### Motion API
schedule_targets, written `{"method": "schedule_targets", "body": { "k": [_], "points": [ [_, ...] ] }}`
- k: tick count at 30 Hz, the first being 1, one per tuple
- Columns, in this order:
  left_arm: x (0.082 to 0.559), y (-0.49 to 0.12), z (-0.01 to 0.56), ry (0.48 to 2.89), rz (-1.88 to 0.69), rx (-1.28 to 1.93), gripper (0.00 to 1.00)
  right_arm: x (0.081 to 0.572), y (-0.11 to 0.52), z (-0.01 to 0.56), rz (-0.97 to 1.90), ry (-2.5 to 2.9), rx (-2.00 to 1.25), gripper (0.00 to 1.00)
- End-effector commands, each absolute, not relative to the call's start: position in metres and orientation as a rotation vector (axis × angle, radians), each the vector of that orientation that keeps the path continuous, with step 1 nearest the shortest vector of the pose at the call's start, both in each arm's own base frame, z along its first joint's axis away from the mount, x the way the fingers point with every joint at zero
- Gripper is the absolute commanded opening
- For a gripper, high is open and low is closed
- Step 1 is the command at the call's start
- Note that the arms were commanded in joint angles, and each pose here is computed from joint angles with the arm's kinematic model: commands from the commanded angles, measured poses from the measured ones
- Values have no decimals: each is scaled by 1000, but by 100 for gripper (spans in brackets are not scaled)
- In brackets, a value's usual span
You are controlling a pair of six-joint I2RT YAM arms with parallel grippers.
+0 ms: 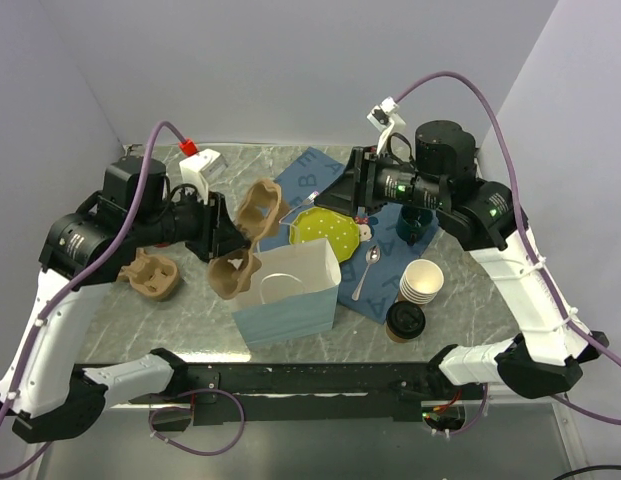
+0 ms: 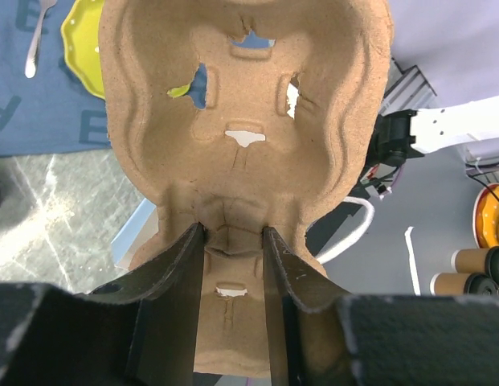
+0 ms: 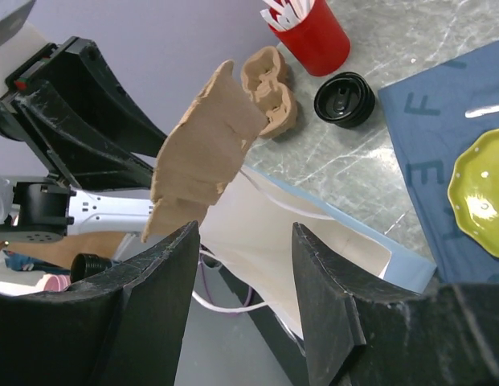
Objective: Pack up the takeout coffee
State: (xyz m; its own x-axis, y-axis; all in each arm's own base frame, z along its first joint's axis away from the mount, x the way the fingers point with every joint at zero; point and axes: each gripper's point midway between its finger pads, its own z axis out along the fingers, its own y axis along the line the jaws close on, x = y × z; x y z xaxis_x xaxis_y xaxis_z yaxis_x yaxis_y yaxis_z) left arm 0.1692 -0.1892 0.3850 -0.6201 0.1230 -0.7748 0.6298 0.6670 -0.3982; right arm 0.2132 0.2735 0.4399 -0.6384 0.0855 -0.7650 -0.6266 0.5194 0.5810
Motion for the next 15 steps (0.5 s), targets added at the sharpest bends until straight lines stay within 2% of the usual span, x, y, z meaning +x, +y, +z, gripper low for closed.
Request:
{"method": "schedule_targets", "body": {
  "k": [1, 15],
  "points": [
    [159, -192, 400, 2044, -920, 619, 35, 213, 270, 448, 1160, 1974, -417, 57],
    [156, -195, 398, 1998, -874, 743, 34, 207, 273, 440, 1201, 1991, -423, 58]
  ]
}}
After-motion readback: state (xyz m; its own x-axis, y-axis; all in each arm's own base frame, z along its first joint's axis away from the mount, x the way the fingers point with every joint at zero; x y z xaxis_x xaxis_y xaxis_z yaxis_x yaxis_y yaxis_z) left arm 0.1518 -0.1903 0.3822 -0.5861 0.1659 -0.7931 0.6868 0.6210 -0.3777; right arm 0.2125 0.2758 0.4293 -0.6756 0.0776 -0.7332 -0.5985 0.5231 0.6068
